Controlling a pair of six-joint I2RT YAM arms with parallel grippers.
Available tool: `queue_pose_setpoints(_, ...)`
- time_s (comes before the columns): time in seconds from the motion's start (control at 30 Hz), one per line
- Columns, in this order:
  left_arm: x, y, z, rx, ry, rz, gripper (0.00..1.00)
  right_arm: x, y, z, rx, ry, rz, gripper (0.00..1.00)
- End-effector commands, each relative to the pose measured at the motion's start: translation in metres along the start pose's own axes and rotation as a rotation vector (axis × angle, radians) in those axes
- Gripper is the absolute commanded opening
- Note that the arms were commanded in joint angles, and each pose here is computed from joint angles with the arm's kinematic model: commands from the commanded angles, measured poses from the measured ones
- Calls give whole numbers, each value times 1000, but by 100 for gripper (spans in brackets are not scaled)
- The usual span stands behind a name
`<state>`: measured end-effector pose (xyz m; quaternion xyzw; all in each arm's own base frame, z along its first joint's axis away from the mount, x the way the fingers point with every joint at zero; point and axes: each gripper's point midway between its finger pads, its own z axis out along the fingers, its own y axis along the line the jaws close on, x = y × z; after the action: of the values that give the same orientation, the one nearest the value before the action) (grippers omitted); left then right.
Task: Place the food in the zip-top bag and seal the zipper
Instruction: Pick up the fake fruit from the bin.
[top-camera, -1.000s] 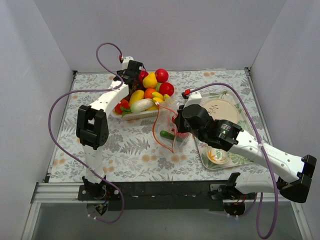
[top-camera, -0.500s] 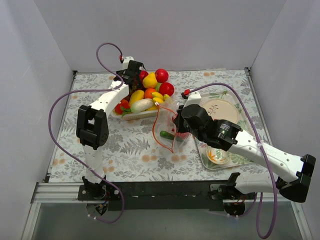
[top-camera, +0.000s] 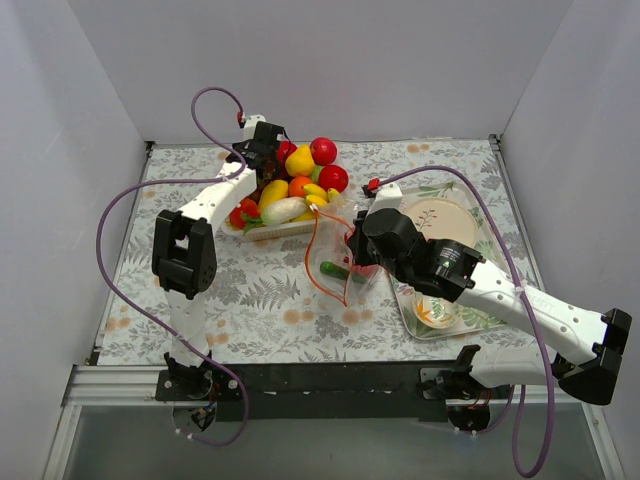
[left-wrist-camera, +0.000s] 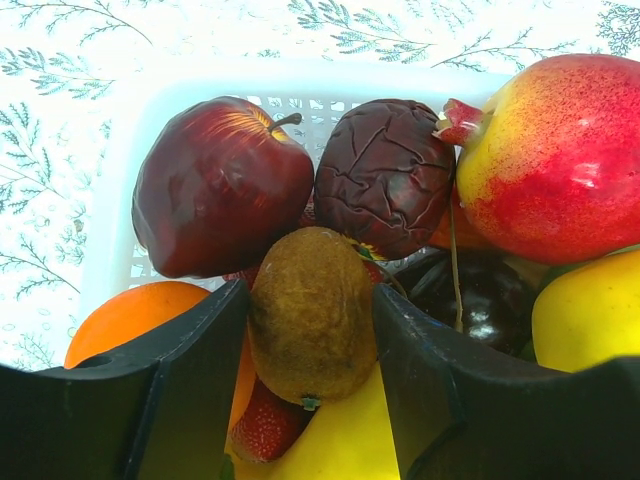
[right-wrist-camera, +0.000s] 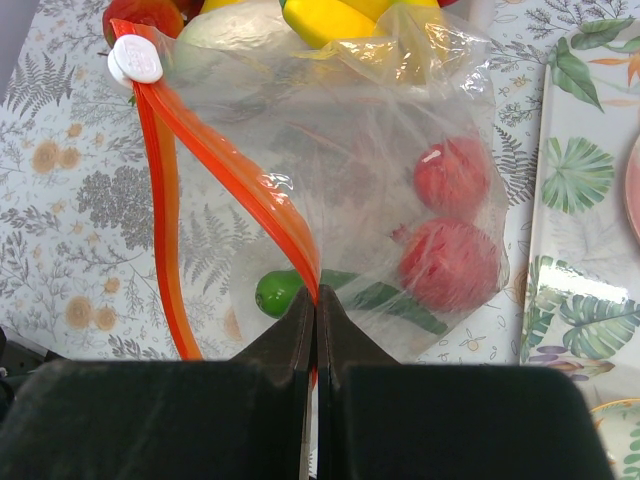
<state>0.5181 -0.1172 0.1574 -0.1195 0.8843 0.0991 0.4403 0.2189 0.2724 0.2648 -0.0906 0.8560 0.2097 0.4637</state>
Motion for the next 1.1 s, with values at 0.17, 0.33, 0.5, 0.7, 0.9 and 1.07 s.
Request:
queue_pose_setpoints(0.17,-17,0,-11,22,-37,-18,30,-10,5,-1,-12,-35,24,1)
queue_pose_setpoints(0.33,-37,3,-26,33,-75,-27,25,-11,6,0,-15,-37,25,1)
queue_pose_setpoints(0.5,-58,5,-43,55,-111,-41,24,-10,8,3,-15,-34,24,1)
queue_pose_setpoints(0.7,-74,9,-63,82,-136,-60,23,-11,13,9,-18,-30,18,1)
queue_pose_setpoints(0.9,-85,15,-92,136,-150,-86,22,-11,19,24,-2,-15,-6,1)
queue_pose_setpoints(1.07,-75,20,-118,208,-128,-124,22,-22,35,41,-28,-1,-7,1)
